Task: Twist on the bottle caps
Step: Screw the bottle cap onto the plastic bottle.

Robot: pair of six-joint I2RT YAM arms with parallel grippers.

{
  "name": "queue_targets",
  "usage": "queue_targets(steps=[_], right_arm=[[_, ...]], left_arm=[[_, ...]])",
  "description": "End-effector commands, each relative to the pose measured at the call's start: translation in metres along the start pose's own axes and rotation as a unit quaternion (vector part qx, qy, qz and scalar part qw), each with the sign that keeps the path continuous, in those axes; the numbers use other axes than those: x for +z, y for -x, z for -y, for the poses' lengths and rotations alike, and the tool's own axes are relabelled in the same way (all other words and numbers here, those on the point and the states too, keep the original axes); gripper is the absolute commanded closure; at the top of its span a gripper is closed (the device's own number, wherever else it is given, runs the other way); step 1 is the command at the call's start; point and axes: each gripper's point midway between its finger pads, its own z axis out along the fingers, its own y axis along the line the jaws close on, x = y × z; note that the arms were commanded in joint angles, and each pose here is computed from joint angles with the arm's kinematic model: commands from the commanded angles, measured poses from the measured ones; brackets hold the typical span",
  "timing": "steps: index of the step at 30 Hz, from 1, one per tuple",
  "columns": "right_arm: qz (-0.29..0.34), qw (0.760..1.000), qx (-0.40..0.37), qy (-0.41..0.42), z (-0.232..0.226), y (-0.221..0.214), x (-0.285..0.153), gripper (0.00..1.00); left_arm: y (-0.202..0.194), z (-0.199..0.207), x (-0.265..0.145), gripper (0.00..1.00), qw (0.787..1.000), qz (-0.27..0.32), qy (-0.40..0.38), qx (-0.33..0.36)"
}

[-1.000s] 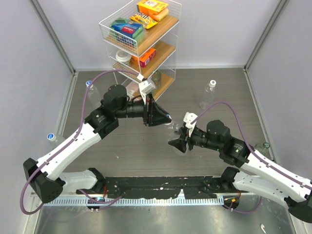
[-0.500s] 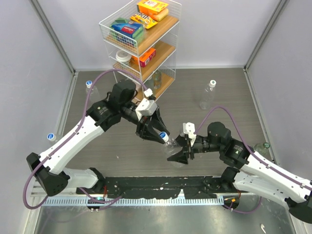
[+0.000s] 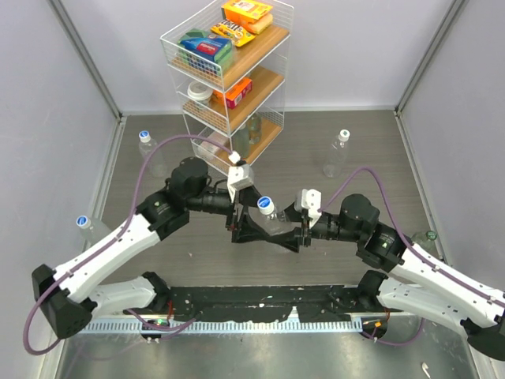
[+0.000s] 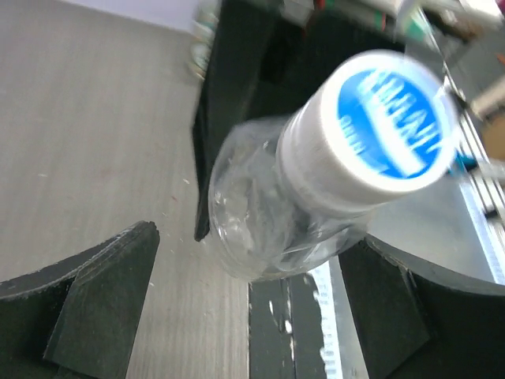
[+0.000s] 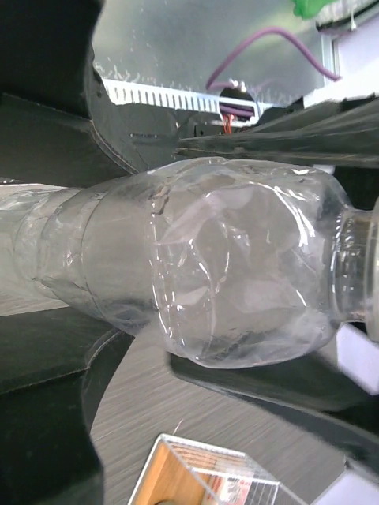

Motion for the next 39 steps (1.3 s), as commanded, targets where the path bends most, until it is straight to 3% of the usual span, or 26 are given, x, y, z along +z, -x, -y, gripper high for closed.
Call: queue_targets(steps=[1, 6, 11, 15, 19, 26, 39], right_arm=[[0.009, 0.997, -0.02, -0.075, 0.027, 0.016, -0.005, 0.99], [-0.019, 0.984, 0.001, -0.177, 0.064, 0.002, -0.007, 0.99], [-0.062, 0.963, 0.01, -0.262, 0.097, -0.013, -0.011, 0.99], [-0.094, 0.953, 0.005, -0.288, 0.109, -0.025, -0.011, 0.99], [-0.102, 0.951, 0.005, -0.291, 0.113, -0.031, -0.007, 0.99], [-0.116, 0.947, 0.004, -0.298, 0.114, -0.039, -0.012, 0.99], [-0.121, 0.951, 0.009, -0.285, 0.108, -0.044, -0.011, 0.99]], left_arm=[[0.075, -0.028, -0.028, 0.0, 0.974, 0.151, 0.166, -0.018], [0.088, -0.045, -0.045, 0.0, 0.949, 0.179, 0.244, -0.088], [0.085, -0.08, -0.061, 0.0, 0.898, 0.18, 0.353, -0.19], [0.091, -0.086, -0.057, 0.0, 0.891, 0.187, 0.355, -0.211], [0.088, -0.103, -0.059, 0.02, 0.871, 0.194, 0.388, -0.232], [0.077, -0.115, -0.042, 0.1, 0.874, 0.171, 0.38, -0.249], [0.075, -0.116, -0.028, 0.46, 0.88, 0.164, 0.357, -0.266]])
